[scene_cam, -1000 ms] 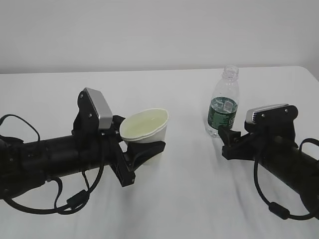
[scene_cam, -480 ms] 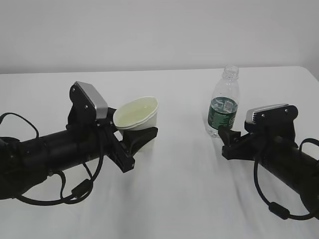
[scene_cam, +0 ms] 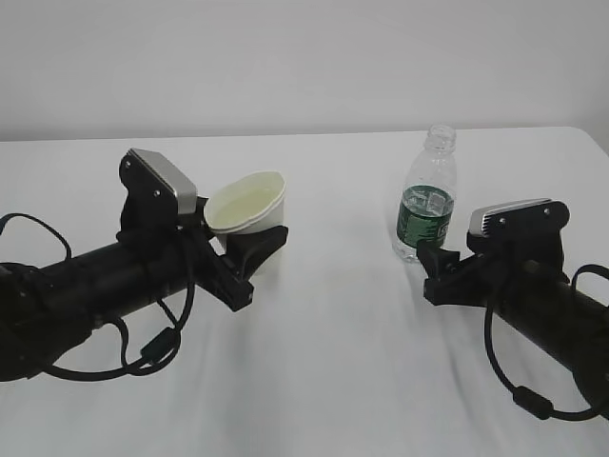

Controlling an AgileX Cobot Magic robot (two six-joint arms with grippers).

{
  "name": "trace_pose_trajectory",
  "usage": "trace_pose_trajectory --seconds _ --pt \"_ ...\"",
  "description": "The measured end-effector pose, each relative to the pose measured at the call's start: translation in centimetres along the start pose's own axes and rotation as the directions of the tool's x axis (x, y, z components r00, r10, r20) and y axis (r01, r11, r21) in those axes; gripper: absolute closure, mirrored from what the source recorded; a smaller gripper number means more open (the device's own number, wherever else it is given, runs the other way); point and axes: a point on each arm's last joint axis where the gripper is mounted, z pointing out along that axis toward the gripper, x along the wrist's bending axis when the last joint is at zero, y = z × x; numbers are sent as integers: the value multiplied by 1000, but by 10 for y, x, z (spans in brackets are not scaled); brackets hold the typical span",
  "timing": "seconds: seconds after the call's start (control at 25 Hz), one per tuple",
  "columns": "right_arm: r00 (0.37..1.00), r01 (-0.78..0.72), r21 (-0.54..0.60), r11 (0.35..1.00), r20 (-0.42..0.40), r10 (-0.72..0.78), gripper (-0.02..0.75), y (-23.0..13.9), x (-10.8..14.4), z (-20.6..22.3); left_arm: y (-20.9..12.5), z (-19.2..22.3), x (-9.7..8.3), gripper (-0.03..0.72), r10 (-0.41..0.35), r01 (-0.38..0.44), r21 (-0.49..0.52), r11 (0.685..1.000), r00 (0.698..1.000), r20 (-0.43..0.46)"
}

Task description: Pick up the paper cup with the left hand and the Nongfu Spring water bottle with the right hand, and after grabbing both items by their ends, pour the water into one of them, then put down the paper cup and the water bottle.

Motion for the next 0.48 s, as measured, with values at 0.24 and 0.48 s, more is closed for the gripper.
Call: trace_pose_trajectory --seconds 0.24,0.48 --pt "1000 0 0 1000 0 0 172 0 0 0 -1 -2 9 274 -4 4 0 1000 999 -37" --pt "1000 0 0 1000 0 0 172 0 0 0 -1 -5 20 274 -11 11 0 1000 997 -74"
